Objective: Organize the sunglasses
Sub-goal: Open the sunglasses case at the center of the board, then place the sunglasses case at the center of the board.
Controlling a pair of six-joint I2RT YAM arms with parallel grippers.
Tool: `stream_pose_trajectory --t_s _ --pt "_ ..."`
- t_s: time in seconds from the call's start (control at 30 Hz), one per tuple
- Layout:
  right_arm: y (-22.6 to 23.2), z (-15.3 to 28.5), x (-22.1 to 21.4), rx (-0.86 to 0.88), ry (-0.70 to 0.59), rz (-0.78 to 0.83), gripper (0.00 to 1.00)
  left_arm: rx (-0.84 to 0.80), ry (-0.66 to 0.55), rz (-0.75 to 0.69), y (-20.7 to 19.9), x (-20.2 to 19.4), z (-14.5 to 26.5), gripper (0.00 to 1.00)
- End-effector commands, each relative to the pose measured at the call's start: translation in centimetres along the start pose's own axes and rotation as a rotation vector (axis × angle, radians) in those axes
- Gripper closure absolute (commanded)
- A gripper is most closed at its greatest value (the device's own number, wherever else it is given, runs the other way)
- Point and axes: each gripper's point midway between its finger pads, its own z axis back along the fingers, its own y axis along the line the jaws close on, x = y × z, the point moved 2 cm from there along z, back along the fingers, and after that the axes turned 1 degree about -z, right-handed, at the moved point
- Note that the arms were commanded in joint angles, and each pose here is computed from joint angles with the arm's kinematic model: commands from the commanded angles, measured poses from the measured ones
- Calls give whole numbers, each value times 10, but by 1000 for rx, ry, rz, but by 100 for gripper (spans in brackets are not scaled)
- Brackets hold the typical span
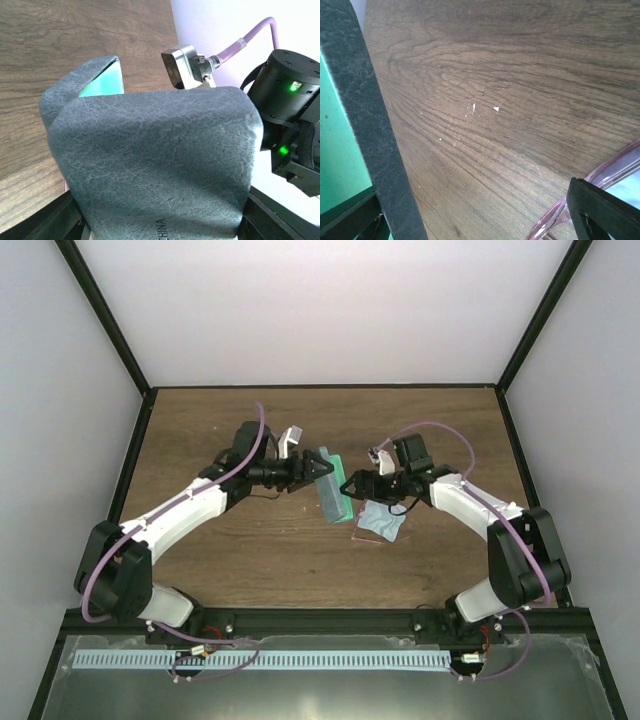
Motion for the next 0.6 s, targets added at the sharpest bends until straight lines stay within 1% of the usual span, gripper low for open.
stream_pose_trajectory --t_s 0.0,0.1,0.17,0.3,0.4,0.57 --pt "16 6 14 27 -23 43 5 -62 5 -85 -19 4 1 40" --pt "34 14 19 100 -39 71 4 57 27 -94 8 2 -7 39" --pt "37 17 20 104 -48 70 1 96 58 -91 26 0 -13 40" --pt "23 18 23 10 -68 46 0 122 90 -68 58 0 -19 40" --pt "13 19 22 -58 -81 24 0 128 124 -82 77 4 -21 40" --pt "9 17 21 -70 -72 21 0 152 237 -107 111 2 -32 37"
